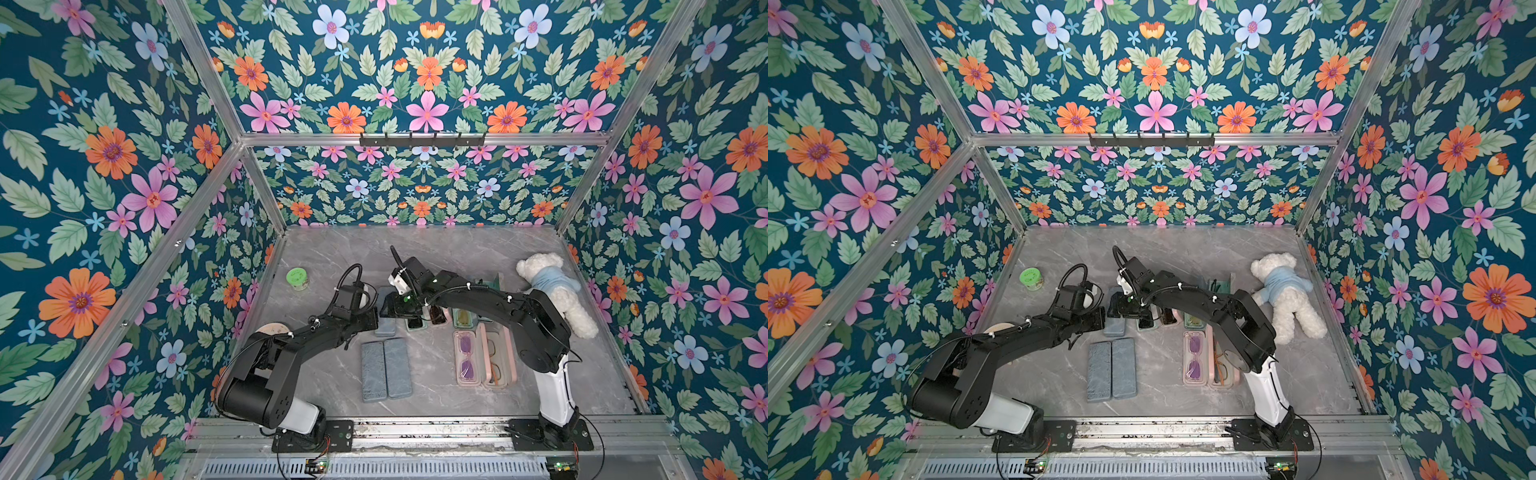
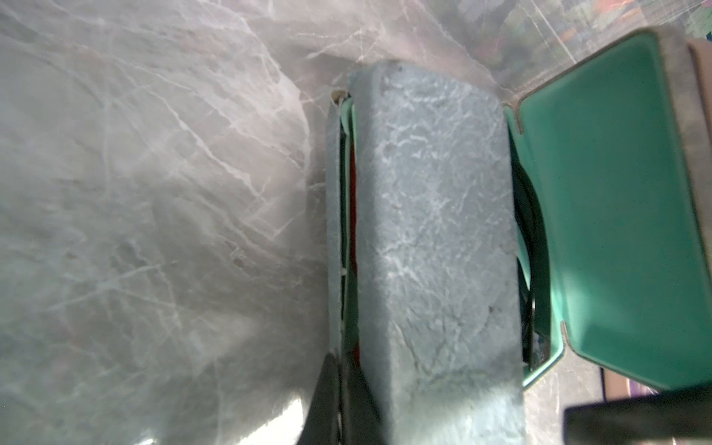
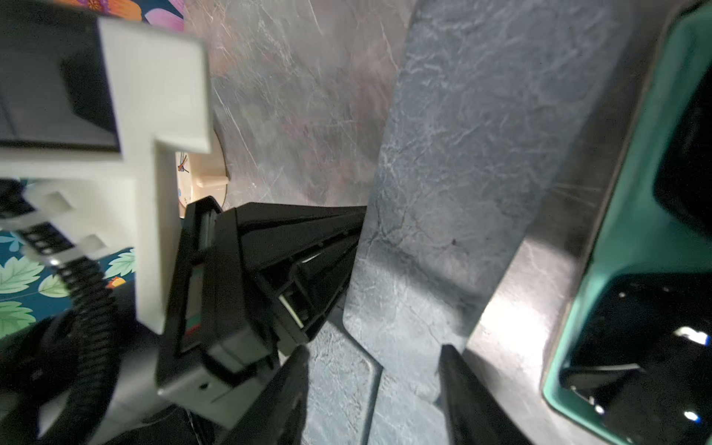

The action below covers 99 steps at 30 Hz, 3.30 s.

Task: Close the glasses case
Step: Close the glasses case at the center of the board, then move the glasses case to the center of the board.

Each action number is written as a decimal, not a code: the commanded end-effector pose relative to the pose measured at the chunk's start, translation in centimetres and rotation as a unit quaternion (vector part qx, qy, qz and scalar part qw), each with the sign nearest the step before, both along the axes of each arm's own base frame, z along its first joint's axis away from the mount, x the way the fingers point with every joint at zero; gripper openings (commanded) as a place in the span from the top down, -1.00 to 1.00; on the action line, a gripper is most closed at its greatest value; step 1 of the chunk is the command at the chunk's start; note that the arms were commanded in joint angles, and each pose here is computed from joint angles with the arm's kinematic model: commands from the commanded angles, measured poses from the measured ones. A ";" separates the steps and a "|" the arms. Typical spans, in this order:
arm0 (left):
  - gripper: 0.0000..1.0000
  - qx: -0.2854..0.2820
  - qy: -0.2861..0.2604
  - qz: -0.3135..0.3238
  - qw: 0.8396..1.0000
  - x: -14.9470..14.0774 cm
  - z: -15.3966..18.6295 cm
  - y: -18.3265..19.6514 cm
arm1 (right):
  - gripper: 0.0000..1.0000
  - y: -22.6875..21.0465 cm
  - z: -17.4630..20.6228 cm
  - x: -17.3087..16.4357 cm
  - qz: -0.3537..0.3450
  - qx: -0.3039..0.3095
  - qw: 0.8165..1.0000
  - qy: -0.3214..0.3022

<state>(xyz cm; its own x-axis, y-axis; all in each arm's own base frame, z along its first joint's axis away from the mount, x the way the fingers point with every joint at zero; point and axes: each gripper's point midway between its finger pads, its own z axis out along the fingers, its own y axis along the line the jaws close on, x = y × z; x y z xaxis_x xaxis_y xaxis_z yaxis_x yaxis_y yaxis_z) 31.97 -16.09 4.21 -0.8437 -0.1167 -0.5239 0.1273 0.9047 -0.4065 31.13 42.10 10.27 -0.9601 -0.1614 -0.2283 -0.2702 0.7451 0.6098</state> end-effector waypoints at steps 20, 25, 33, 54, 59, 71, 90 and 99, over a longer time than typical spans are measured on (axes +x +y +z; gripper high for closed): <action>0.96 -0.005 -0.020 -0.004 1.000 0.5 0.7 -0.2 | -0.65 -0.3 -2.1 3.0 -0.040 -0.055 0.997 0.019; 0.95 -0.006 -0.020 -0.004 1.000 0.6 0.7 -0.3 | -0.65 0.2 -2.3 3.3 -0.040 -0.051 0.998 0.022; 0.95 -0.008 -0.021 -0.007 1.000 0.5 0.8 -0.4 | -0.65 0.5 -3.5 3.7 -0.042 -0.064 0.997 0.029; 0.93 -0.023 -0.033 -0.012 0.999 0.5 1.6 -0.7 | -0.52 0.4 -5.8 4.7 -0.058 -0.106 0.992 0.035; 0.88 -0.020 -0.043 -0.005 0.999 0.5 2.1 -0.4 | -0.34 0.2 -6.0 4.7 -0.060 -0.109 0.992 0.033; 0.84 0.015 -0.080 0.065 0.995 0.8 3.7 3.0 | -0.23 0.2 -6.4 4.7 -0.060 -0.109 0.992 0.032; 0.62 0.031 -0.111 0.131 0.985 0.8 5.1 6.3 | -0.22 2.8 -5.9 4.2 -0.041 -0.070 0.996 0.036; 0.62 0.031 -0.111 0.133 0.984 0.9 5.1 6.5 | -0.22 4.5 -6.5 3.6 -0.024 -0.070 0.996 0.040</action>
<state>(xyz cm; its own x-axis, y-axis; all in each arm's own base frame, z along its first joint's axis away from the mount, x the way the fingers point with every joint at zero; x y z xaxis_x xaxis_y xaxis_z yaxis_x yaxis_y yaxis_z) 32.49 -9.86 8.82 -0.6733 -0.2644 -0.6905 -0.0269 0.9420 -0.3345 35.25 46.53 4.20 -0.9799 -0.1281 -0.1527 -0.1900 0.8321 0.5211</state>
